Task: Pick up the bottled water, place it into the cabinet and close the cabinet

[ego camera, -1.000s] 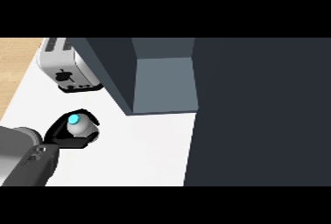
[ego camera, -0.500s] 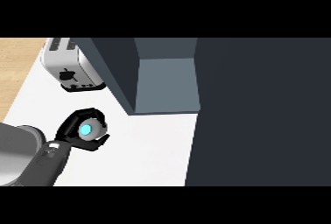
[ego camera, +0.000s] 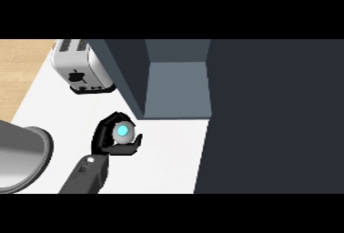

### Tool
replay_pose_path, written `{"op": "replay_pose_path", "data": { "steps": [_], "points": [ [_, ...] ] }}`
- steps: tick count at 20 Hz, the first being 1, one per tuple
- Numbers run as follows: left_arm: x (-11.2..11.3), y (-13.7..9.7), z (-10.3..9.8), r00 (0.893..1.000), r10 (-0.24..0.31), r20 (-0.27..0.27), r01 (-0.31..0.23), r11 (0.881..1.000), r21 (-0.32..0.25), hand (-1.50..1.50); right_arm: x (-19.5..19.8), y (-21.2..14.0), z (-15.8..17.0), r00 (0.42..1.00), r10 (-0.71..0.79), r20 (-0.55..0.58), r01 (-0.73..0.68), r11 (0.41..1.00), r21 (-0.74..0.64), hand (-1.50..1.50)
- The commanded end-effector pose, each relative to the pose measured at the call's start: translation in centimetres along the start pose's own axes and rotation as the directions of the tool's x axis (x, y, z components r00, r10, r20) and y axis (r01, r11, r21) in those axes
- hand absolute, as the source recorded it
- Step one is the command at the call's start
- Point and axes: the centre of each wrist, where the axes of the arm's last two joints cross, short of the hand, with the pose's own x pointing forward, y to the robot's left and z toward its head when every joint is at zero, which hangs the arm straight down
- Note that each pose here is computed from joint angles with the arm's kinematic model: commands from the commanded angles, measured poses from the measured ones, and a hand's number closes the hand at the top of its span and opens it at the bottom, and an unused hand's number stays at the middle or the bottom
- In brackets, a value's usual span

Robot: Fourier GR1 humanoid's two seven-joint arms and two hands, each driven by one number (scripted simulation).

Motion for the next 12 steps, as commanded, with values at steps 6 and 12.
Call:
{"op": "replay_pose_path", "data": {
  "steps": [6,12],
  "points": [
    [4.4,-6.9,-2.9,0.985,0.172,0.012,-0.172,0.984,0.035,1.50,0.2,0.6,1.3,0.999,0.033,0.036,-0.032,0.999,-0.028,-1.50],
    [9.1,-11.2,-5.1,0.986,0.165,0.004,-0.165,0.985,0.043,1.50,0.8,-0.3,1.4,0.998,0.048,0.040,-0.047,0.999,-0.025,-1.50]
  ]
}}
